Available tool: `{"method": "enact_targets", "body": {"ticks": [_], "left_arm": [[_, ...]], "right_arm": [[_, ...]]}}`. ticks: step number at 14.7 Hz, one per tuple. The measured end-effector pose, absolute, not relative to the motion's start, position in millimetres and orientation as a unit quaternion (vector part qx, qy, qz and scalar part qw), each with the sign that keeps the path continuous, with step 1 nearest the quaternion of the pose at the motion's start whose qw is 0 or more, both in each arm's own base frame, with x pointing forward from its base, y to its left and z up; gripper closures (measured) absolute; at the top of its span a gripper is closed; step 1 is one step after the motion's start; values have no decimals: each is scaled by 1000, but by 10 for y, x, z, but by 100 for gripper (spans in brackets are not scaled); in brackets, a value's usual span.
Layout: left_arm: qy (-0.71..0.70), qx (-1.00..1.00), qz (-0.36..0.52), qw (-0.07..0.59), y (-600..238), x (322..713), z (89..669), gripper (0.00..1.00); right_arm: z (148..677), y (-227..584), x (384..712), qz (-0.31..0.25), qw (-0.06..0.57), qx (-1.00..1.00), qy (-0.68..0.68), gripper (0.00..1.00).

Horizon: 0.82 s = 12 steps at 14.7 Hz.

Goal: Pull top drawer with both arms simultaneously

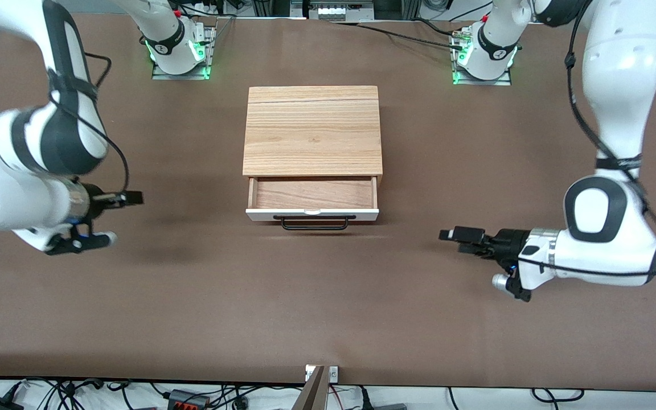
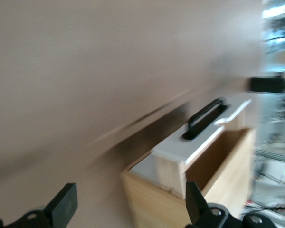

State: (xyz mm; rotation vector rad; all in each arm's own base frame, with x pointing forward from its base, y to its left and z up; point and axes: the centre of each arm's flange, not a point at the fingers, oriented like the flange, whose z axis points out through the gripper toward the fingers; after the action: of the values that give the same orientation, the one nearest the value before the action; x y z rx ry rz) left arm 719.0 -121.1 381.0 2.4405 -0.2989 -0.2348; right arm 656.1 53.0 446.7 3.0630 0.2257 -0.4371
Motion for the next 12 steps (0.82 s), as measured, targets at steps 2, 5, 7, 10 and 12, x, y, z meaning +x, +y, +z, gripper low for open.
{"method": "enact_targets", "body": {"ticks": [2, 5, 7, 10, 12], "left_arm": [[-108, 963, -74, 235, -1187, 7085, 4349, 0], [-104, 981, -56, 151, -1063, 6884, 4990, 0], [-89, 988, -49, 120, -909, 6802, 5231, 0], [-72, 996, -47, 36, -623, 6652, 5545, 0], [-66, 996, -57, 9, -566, 6479, 5778, 0]], "right_arm": [[5027, 291, 6454, -126, 30, 990, 53, 0], [5696, -180, 6358, -88, 40, 995, 9, 0], [5923, -424, 6349, -65, 44, 997, -12, 0], [5853, -495, 6299, -74, 21, 997, -15, 0], [5780, -538, 6141, -81, 3, 997, -20, 0]]}}
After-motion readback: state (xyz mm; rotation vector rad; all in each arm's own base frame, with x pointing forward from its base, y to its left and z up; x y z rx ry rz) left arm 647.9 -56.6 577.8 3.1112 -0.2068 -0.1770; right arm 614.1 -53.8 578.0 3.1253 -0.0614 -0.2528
